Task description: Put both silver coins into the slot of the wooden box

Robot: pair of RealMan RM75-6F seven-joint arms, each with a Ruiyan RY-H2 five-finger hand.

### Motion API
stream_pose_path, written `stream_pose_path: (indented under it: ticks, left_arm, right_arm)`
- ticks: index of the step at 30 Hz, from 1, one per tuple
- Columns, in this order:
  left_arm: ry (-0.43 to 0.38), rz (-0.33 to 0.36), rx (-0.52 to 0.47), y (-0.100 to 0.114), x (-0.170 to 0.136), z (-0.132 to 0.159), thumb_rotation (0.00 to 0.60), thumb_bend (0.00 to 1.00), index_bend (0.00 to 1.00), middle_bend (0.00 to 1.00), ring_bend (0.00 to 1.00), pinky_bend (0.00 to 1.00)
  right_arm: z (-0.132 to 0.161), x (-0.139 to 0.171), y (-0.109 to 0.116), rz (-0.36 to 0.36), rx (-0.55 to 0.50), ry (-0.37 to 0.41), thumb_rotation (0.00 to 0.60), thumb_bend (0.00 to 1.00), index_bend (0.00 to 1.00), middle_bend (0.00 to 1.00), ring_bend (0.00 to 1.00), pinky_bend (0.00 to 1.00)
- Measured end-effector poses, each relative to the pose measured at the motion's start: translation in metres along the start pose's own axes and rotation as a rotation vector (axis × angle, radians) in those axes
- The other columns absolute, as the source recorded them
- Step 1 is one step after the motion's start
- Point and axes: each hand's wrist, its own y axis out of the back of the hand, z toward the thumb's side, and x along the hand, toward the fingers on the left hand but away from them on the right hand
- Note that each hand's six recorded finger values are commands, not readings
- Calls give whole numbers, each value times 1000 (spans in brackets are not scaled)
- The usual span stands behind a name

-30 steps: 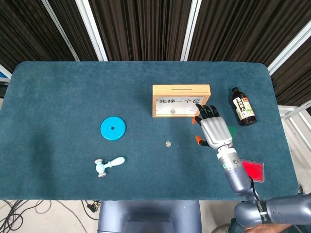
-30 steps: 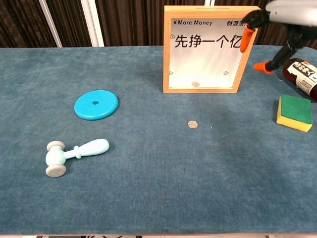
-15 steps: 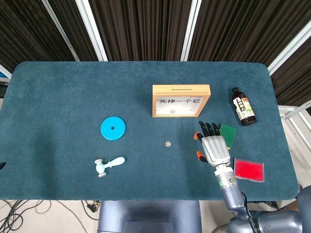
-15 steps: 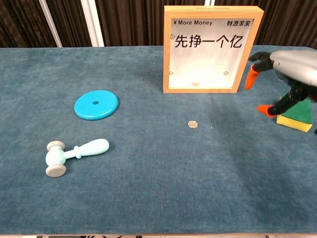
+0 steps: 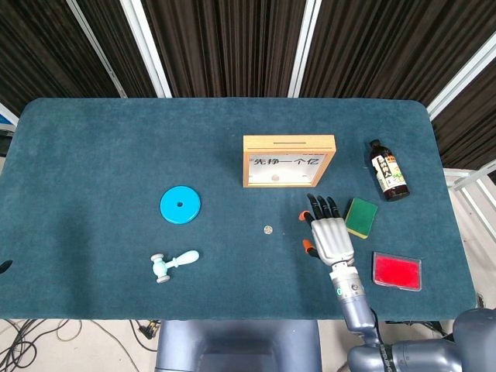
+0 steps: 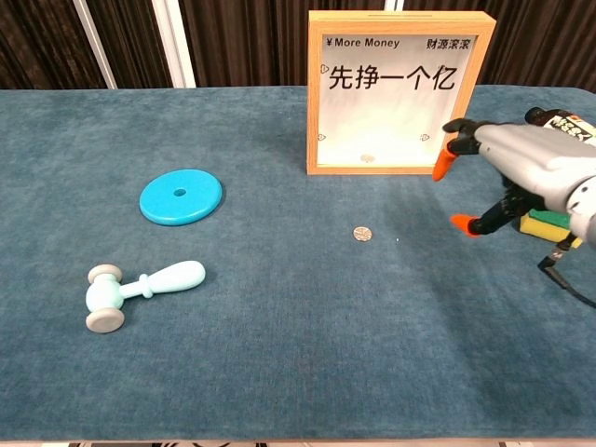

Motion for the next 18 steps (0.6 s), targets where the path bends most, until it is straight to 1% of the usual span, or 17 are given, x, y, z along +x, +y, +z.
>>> stream_pose_path:
  ticks: [7, 18]
  left_arm:
    - [6, 3, 3, 0, 0, 0, 600, 37, 0, 0, 0, 0]
    - [11, -9, 10, -3, 1, 0, 600, 38, 0, 0, 0, 0]
  right_arm:
    - [7, -5, -19, 36, -13, 10, 600, 390, 350, 0, 0, 0]
    - [34, -23, -43, 83, -36, 52, 600, 392, 350, 0, 0, 0]
